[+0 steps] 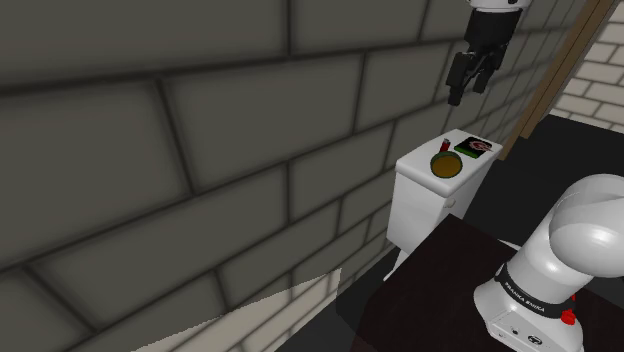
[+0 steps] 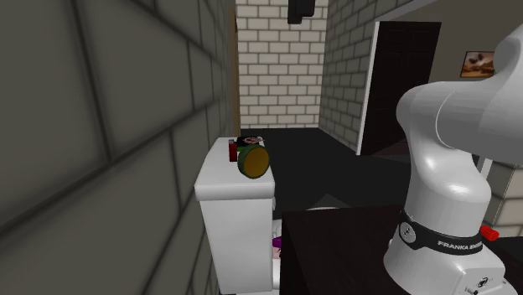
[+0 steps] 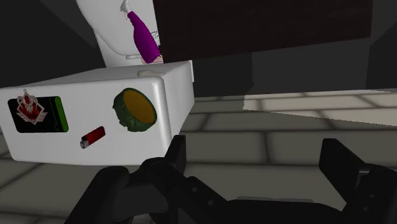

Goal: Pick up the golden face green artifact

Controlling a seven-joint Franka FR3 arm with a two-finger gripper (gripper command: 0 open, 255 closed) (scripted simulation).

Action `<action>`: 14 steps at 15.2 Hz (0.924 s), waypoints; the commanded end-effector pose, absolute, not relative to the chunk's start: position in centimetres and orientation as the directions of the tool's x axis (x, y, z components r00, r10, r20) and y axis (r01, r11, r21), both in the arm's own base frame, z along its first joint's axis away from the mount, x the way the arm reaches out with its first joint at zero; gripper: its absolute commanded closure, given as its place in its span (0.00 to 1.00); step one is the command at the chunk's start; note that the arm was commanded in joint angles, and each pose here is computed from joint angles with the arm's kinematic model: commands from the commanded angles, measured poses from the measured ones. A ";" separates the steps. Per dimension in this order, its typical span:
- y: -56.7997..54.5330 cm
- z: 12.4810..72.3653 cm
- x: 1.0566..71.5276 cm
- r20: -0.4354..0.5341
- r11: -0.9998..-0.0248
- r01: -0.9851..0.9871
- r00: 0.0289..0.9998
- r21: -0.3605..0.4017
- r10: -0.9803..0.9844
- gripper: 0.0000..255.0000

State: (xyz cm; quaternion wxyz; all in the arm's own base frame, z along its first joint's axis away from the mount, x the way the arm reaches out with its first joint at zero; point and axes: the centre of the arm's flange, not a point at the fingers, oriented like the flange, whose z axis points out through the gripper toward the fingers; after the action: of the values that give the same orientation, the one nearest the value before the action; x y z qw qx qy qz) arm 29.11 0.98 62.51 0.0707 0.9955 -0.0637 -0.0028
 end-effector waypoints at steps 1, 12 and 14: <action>1.0 62.5 29.1 0.003 -0.982 -0.126 0.992 0.141 -0.127 0.00; -9.1 52.5 29.3 -0.005 -0.980 -0.097 0.995 0.172 -0.099 0.00; -11.0 50.7 29.3 -0.006 -0.980 -0.092 0.996 0.178 -0.094 0.00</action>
State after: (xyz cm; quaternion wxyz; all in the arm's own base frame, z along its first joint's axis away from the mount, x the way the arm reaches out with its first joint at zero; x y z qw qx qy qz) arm 29.16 -10.07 51.39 0.0871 0.9950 -0.0487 -0.0079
